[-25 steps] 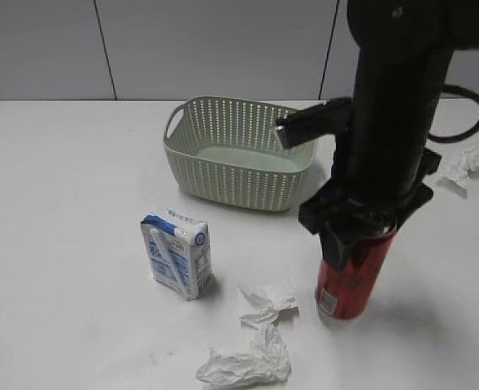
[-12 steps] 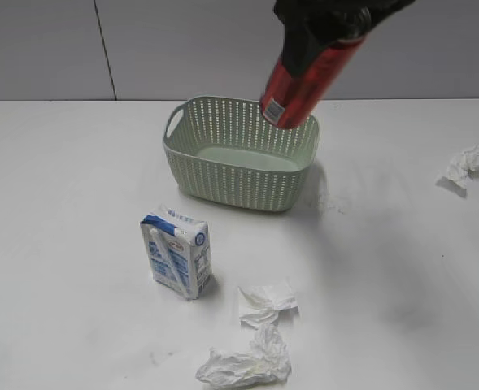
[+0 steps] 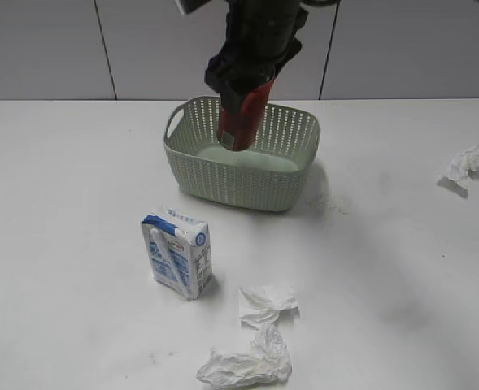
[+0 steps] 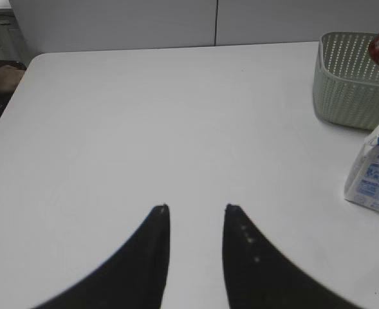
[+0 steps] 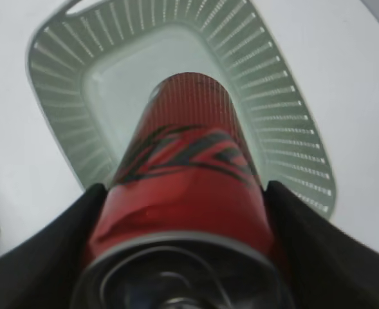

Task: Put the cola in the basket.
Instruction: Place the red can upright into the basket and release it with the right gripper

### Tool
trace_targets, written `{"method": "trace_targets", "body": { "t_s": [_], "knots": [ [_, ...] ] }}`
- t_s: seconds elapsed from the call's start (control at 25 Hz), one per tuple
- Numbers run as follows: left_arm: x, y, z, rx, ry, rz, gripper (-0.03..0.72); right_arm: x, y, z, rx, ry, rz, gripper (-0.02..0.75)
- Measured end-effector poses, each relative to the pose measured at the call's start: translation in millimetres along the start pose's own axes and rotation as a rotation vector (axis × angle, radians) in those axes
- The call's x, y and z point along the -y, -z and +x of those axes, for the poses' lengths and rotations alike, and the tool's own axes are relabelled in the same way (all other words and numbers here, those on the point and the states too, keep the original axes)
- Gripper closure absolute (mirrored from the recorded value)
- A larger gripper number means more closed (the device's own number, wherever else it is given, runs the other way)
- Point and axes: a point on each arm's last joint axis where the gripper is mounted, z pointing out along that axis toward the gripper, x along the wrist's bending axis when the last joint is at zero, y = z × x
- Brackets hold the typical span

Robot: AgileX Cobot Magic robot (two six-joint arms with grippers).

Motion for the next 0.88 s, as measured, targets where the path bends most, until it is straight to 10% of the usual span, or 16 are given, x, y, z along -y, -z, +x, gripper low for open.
{"method": "trace_targets", "body": {
  "t_s": [0.88],
  "knots": [
    [0, 0, 0.0, 0.000, 0.000, 0.000, 0.459, 15, -64, -11, -0.058, -0.036, 0.105, 0.217]
  ]
}}
